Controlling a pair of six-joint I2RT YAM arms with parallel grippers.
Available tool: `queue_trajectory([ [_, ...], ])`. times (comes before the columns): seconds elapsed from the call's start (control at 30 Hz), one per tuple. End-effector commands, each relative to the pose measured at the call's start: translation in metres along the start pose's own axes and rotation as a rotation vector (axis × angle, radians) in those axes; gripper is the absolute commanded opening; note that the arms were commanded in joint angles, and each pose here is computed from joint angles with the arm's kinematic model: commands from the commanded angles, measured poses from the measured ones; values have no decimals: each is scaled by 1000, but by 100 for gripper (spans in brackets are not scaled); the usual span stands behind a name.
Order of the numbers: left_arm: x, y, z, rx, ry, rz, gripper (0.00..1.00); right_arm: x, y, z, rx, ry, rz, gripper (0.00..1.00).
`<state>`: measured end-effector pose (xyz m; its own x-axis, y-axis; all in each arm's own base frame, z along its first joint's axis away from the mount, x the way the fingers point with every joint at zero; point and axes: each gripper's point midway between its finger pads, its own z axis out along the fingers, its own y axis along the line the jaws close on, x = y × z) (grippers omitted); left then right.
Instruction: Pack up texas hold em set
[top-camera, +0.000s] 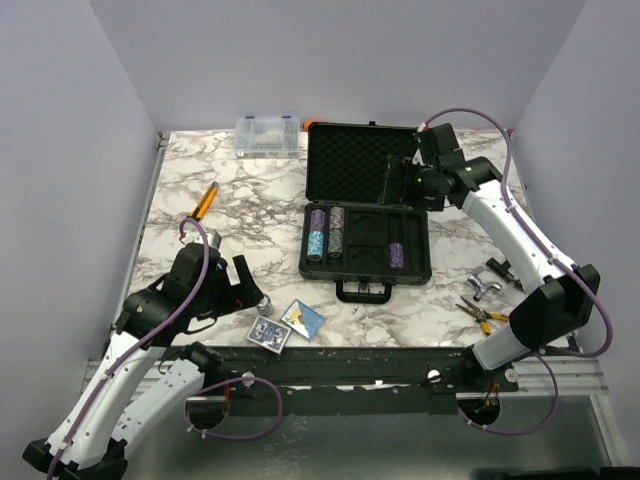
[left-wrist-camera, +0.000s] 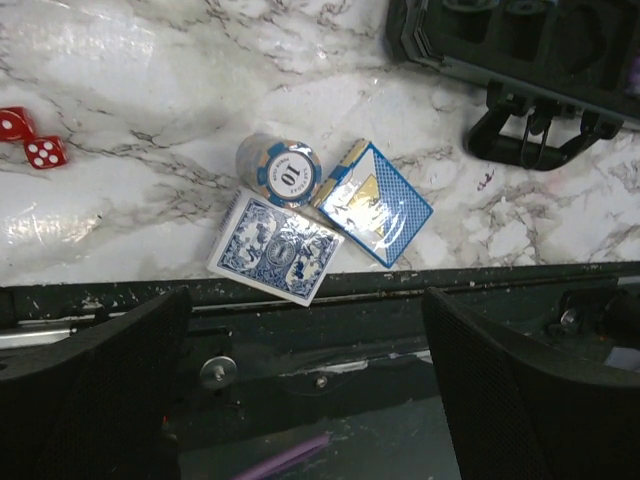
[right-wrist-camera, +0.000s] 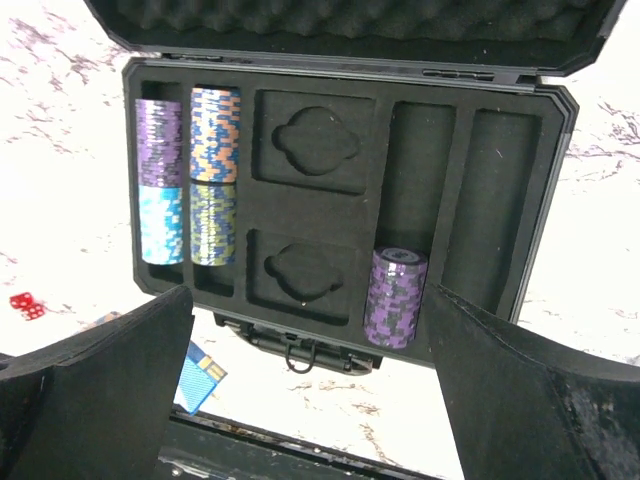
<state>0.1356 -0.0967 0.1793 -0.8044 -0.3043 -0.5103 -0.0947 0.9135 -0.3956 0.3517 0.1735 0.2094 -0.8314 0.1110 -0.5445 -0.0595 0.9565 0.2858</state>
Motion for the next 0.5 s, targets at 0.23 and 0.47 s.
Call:
queue_trajectory([
  [0.23,41,-7,6,116,160,52,95,5,8,-49,-64,-95,163,100],
  [0.47,36,-7,11,78,152,-11,93,-5,5,-41,-63,-142,67,100],
])
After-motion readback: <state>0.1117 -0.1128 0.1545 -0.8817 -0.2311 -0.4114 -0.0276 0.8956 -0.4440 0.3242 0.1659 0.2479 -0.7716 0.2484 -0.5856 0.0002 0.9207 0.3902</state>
